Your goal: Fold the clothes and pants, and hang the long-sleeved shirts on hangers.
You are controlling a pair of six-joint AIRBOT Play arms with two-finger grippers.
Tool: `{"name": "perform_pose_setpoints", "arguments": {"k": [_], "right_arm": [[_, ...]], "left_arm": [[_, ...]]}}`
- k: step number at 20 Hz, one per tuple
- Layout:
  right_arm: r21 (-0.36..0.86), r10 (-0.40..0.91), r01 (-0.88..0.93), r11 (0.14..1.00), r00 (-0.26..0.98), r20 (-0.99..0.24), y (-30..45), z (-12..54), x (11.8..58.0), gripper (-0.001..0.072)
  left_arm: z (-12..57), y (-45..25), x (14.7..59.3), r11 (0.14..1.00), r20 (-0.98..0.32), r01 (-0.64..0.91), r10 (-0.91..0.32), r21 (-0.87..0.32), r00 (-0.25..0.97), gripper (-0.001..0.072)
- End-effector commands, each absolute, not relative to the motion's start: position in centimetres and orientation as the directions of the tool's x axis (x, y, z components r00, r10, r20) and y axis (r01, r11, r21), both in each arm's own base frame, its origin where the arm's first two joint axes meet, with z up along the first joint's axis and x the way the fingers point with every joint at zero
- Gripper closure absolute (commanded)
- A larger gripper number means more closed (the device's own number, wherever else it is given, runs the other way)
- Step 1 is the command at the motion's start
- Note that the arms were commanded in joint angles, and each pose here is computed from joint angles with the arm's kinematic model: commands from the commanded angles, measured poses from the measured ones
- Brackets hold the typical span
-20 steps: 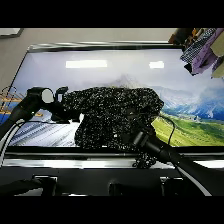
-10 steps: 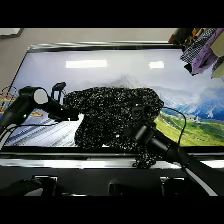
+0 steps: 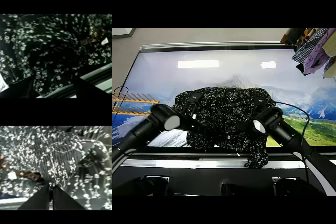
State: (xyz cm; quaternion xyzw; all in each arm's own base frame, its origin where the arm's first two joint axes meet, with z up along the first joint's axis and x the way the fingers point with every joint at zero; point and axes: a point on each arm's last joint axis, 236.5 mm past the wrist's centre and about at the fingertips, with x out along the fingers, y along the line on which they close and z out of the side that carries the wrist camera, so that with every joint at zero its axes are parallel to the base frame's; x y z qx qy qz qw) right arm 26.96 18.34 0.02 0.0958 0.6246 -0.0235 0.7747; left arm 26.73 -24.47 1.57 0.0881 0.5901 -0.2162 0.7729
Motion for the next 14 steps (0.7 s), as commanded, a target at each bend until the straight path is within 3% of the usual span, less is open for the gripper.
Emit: {"name": "perform_pose_setpoints", "arguments": {"k": [1, 14], "right_arm": [[0.179, 0.144, 0.173, 0.968, 0.198, -0.969, 19.5, 0.2, 26.7, 0.0682], [0.213, 0.177, 0.189, 0.959, 0.190, -0.966, 20.3, 0.2, 26.5, 0.0682]], "left_arm": [[0.2, -27.5, 24.2, 0.854, -0.956, 0.518, -0.193, -0.054, 0.219, 0.0149], [-6.2, -29.5, 25.5, 0.904, -0.970, 0.427, -0.122, -0.021, 0.211, 0.0154]]}}
